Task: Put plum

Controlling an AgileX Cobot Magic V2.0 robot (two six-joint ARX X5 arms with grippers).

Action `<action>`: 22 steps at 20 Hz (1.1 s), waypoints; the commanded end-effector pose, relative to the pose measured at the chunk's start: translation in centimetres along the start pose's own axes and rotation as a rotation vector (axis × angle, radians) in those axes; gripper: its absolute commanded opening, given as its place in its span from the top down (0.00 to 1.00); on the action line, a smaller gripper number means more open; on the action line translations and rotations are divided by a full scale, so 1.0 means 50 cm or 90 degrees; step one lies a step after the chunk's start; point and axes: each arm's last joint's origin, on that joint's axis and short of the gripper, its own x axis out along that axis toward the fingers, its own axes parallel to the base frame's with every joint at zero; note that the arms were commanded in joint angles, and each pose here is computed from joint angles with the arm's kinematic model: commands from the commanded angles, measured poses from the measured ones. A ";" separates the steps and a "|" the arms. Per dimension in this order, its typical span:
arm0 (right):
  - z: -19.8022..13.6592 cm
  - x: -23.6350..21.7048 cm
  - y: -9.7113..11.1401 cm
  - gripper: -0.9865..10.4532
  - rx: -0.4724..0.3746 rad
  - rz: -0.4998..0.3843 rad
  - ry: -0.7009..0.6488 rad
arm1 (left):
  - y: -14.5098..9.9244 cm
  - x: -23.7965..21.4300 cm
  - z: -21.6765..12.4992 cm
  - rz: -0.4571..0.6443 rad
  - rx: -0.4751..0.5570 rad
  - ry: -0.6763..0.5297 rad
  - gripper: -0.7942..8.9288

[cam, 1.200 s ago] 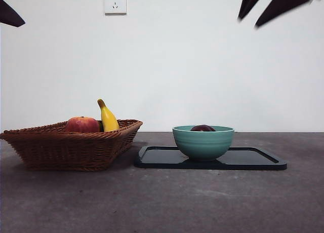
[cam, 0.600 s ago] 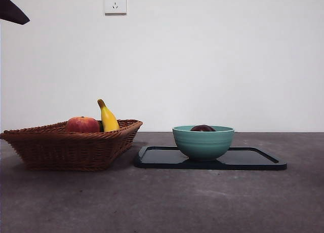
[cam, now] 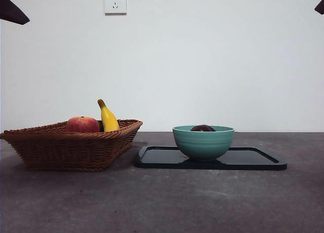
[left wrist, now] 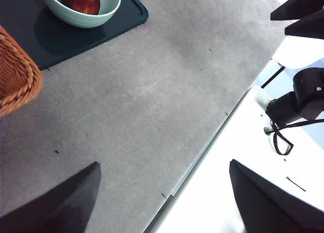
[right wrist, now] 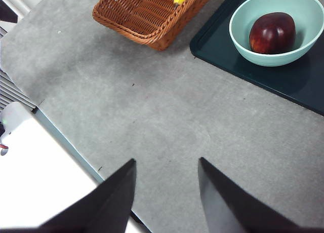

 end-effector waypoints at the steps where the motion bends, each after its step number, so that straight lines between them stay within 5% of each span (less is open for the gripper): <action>1: 0.005 -0.001 0.003 0.74 0.000 0.006 -0.005 | -0.003 -0.002 0.006 -0.004 0.012 -0.006 0.51; 13: 0.005 -0.001 0.003 0.74 0.000 0.006 -0.005 | 0.003 0.048 0.070 0.018 0.005 -0.070 0.50; 22: 0.005 -0.001 0.004 0.74 0.002 0.023 -0.002 | 0.026 0.194 0.280 0.085 0.054 -0.035 0.50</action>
